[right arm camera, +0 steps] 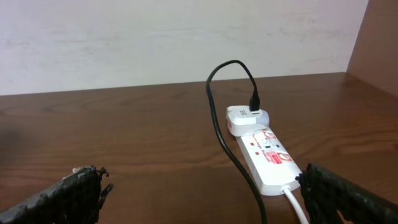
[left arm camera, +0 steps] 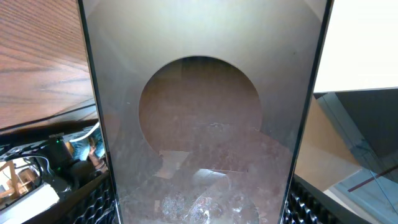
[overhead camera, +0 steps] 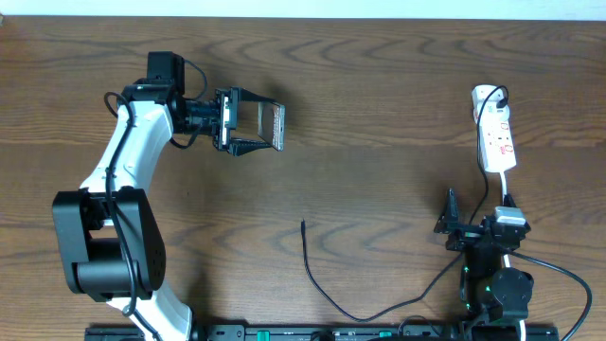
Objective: Plug charger to phone and switch on socket
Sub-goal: 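Hold the phone raised in the left gripper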
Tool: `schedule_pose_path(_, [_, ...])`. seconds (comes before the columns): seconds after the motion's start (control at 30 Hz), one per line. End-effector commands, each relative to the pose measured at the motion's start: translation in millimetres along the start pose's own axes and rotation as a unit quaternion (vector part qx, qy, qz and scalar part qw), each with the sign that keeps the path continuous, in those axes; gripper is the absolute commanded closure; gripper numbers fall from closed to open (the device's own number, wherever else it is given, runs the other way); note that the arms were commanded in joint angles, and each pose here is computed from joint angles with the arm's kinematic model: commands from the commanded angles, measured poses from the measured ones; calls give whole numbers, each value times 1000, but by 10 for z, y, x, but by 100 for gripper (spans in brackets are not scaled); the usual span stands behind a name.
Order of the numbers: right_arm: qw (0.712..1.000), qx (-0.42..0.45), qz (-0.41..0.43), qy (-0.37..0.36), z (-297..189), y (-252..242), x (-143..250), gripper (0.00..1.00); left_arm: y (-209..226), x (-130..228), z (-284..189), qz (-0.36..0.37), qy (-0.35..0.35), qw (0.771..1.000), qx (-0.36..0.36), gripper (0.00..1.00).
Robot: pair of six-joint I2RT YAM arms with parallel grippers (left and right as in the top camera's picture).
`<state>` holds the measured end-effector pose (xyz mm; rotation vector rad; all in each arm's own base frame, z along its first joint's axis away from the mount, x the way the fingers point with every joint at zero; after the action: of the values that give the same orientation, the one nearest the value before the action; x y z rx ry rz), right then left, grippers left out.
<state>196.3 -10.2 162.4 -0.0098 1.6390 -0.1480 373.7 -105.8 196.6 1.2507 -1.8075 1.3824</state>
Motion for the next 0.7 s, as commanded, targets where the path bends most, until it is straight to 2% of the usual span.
schedule_pose_path(0.0, [1000, -6, 6, -1, -3, 22, 0, 1, -117, 223, -86, 25, 20, 999, 17, 93])
schedule_pose_path(0.67, [1000, -6, 6, -1, -3, 22, 0, 1, -116, 224, -87, 27, 20, 999, 17, 93])
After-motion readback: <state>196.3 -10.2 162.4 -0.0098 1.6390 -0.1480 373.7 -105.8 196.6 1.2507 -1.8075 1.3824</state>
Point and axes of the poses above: each gripper's point midway between its finger pads, its own z axis out along the fingers, its own y axis along the line the jaws close on, x = y × z, the point moved 5 cm from there along -z, back along the fingers, and after that the axes turned 9 degrees about -z, right-handed, at the moved point
